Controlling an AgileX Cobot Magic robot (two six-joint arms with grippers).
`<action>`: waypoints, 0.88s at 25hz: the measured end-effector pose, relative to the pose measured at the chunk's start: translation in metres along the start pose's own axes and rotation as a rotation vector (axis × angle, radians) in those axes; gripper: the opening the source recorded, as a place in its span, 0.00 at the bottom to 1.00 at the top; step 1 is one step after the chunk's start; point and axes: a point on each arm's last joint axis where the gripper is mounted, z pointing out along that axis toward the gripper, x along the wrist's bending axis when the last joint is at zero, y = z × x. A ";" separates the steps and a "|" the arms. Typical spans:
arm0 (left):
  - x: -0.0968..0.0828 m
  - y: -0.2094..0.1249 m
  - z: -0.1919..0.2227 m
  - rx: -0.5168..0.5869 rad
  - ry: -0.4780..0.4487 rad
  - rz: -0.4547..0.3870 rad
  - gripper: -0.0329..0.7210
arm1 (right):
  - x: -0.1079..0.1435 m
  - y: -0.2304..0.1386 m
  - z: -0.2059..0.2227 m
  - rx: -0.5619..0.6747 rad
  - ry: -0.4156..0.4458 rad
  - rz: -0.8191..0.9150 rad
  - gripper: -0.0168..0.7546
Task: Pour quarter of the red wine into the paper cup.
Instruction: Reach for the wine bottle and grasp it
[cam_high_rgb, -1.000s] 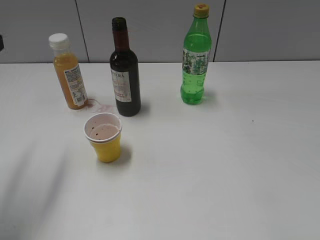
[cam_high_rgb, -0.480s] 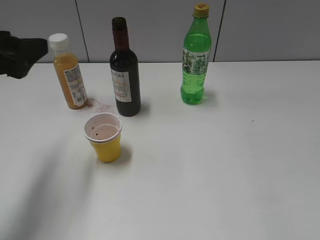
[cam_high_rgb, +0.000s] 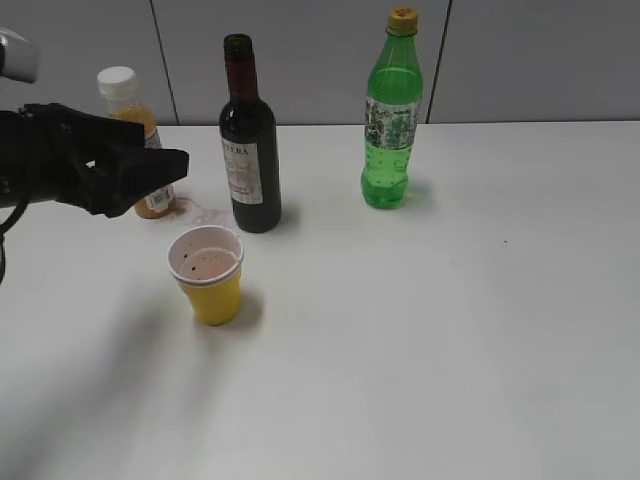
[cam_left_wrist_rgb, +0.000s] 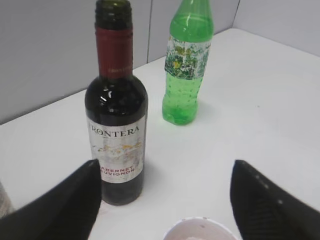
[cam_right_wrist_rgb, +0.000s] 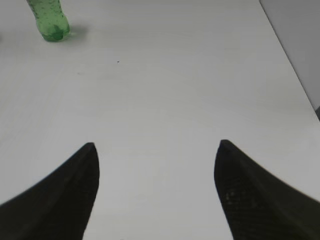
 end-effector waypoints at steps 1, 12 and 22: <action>0.004 -0.001 0.007 0.010 -0.010 0.009 0.83 | 0.000 0.000 0.000 0.000 0.000 0.000 0.73; 0.032 -0.027 0.053 0.036 -0.024 -0.041 0.92 | 0.000 0.000 0.000 0.000 0.000 0.000 0.73; 0.046 -0.035 0.081 -0.013 -0.032 -0.033 0.96 | 0.000 0.000 0.000 0.000 0.000 0.000 0.73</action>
